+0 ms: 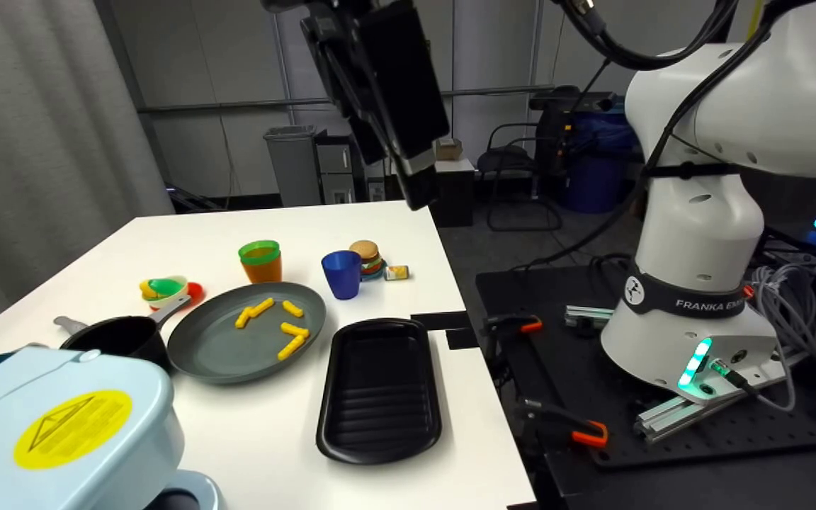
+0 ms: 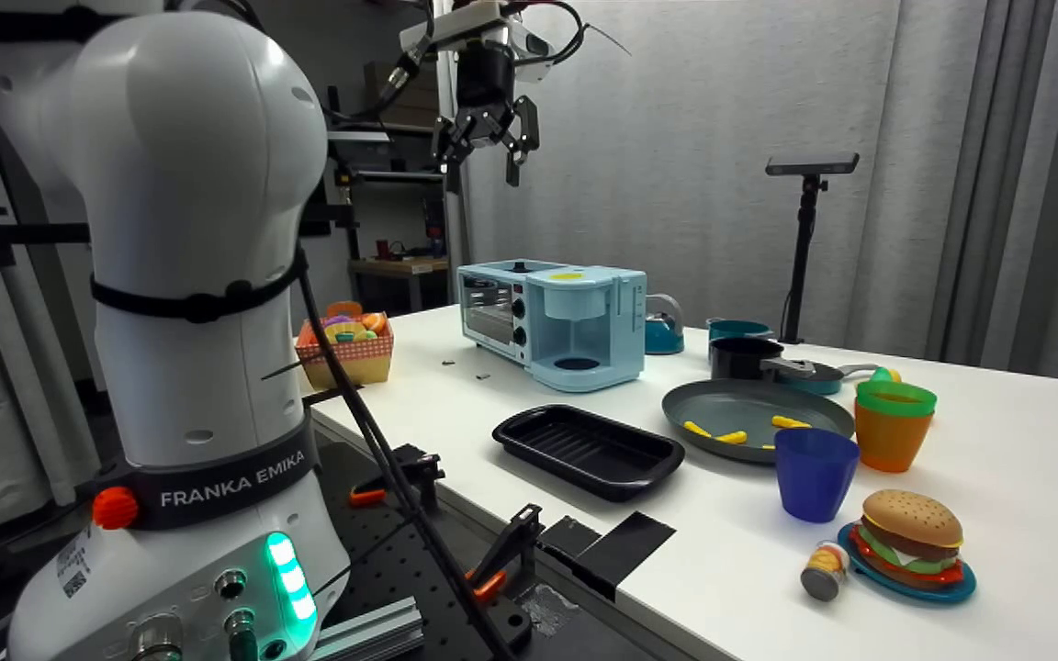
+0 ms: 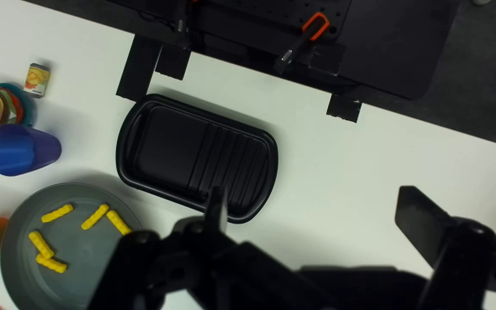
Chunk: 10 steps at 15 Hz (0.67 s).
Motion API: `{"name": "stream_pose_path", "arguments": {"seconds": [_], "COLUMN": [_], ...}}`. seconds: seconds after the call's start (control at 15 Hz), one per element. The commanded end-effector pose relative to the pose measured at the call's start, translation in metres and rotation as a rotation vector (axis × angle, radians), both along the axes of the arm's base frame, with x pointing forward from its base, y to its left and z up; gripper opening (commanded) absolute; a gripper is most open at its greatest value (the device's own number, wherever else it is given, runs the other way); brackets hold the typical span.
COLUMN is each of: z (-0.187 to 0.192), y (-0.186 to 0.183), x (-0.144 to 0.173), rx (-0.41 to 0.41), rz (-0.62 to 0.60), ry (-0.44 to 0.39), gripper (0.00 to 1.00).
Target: Open the coffee maker
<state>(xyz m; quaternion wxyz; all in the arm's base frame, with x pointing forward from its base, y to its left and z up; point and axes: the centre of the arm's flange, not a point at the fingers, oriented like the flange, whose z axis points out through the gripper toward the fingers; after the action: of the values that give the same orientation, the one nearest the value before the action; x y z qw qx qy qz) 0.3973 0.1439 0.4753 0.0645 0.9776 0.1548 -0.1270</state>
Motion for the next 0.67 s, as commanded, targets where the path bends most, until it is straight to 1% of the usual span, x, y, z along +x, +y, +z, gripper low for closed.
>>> {"name": "stream_pose_path", "arguments": {"seconds": [0.0,0.6], "z": [0.0,-0.0019], "y": [0.0,0.0007], "x": [0.0,0.002], "rx": [0.0,-0.002], "rz": [0.0,-0.005], "ry": [0.0,-0.006], "gripper": [1.0,1.0]}}
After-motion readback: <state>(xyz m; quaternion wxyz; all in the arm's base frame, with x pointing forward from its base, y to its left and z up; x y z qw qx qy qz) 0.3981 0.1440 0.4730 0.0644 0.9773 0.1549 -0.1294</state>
